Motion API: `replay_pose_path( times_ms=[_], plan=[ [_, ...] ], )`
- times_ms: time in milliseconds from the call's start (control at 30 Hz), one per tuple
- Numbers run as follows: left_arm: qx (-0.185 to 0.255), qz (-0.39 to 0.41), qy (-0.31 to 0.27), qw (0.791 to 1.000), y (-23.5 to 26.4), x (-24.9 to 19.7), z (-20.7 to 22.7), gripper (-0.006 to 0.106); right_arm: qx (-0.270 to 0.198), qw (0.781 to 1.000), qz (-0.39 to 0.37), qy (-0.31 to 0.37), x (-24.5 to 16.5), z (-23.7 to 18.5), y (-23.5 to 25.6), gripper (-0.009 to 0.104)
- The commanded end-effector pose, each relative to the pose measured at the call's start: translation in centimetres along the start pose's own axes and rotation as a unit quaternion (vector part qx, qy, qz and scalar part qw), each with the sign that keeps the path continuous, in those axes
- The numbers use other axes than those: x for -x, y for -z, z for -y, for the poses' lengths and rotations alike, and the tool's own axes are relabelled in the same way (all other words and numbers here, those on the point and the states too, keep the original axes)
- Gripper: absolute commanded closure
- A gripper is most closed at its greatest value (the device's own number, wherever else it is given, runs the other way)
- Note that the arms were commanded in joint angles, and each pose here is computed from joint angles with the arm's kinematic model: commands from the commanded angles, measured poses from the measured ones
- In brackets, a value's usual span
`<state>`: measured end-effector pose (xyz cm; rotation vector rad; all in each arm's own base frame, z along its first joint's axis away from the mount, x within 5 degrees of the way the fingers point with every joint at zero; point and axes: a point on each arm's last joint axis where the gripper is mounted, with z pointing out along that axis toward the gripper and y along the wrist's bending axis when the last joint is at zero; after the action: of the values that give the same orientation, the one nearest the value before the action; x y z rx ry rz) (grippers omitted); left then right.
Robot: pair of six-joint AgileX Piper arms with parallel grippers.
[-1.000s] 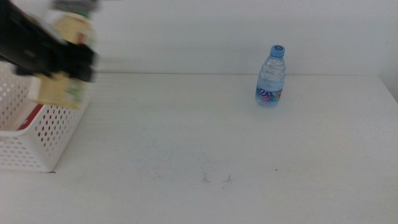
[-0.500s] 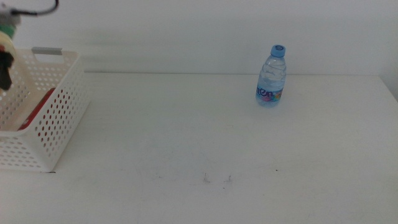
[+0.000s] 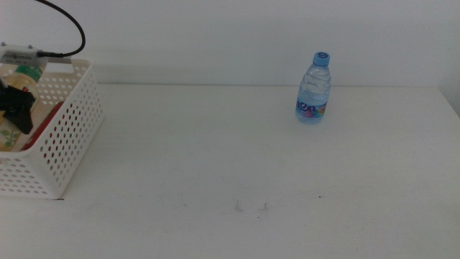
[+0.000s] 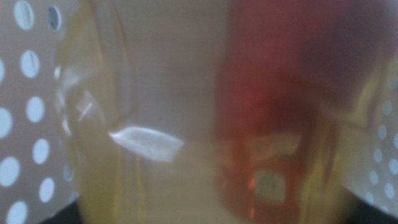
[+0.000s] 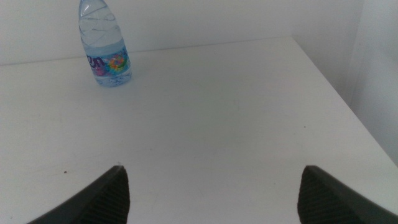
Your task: Use arms to grab the bottles and put them into the dustbin to the left of the table.
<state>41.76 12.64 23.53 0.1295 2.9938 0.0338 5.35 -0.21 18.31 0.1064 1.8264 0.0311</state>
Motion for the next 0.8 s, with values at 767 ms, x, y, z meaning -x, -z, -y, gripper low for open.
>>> replay_pose_path(
  times_ms=[767],
  plan=[
    [-0.123,0.439,-0.158,0.876,16.0,-8.2,24.5,0.007,-0.004,1.0,0.005,0.001,0.0,0.0,0.0,0.007]
  ],
)
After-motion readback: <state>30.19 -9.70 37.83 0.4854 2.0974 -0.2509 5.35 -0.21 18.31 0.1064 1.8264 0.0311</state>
